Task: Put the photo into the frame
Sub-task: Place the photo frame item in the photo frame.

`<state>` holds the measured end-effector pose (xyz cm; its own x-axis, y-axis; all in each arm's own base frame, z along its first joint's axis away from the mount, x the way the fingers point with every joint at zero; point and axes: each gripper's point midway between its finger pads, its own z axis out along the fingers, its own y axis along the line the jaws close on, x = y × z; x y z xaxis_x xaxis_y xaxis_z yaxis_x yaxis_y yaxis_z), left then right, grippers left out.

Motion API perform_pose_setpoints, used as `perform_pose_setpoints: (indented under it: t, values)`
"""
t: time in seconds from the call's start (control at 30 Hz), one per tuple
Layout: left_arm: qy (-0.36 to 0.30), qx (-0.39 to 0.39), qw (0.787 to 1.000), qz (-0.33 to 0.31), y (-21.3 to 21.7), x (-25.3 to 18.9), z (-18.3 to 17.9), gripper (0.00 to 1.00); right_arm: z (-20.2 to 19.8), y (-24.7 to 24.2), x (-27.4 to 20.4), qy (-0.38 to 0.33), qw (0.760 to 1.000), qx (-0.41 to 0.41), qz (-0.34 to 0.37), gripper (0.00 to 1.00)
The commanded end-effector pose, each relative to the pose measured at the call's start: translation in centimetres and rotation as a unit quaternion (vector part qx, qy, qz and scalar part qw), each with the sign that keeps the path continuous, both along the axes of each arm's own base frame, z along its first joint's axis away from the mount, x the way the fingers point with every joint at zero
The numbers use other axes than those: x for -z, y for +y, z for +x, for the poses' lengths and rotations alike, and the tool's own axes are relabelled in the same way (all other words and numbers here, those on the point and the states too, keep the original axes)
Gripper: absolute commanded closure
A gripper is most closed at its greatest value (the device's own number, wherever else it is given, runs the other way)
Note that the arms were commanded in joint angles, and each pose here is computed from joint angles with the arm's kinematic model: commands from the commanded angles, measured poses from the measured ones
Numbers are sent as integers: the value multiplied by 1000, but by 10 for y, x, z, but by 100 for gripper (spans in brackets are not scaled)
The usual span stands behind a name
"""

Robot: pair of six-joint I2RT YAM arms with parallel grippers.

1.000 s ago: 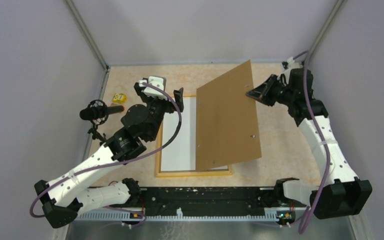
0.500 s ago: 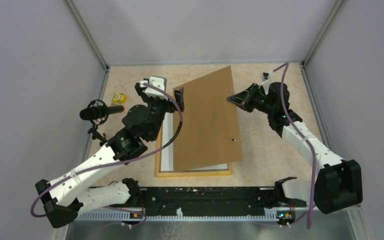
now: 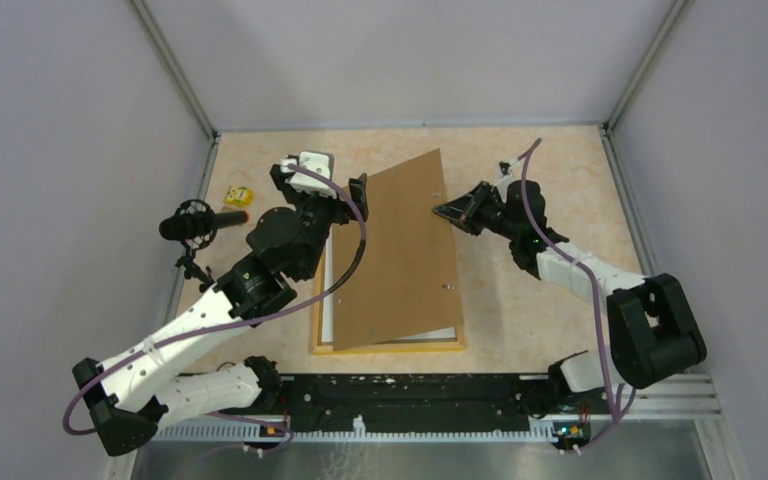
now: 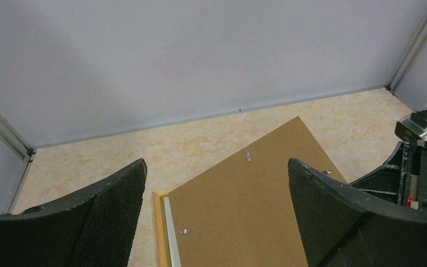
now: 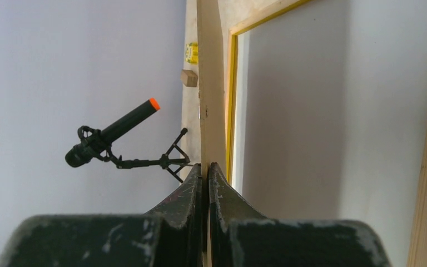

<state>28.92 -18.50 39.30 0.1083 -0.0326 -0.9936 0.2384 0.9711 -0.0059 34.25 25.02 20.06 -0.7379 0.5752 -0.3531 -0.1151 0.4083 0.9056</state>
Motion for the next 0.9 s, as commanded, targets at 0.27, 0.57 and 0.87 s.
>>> perform_pose_setpoints:
  t: [0.27,0.57,0.87]
  values:
    - [-13,5,1000,-21,-1,-8,1,1,13,22,-17,-38,997,5,68,100]
    - [-12,8,1000,-22,-2,-8,1,1,17,24,-4,-29,997,7,68,100]
    - [-12,11,1000,-25,-3,-8,1,1,24,28,3,-23,997,8,72,100]
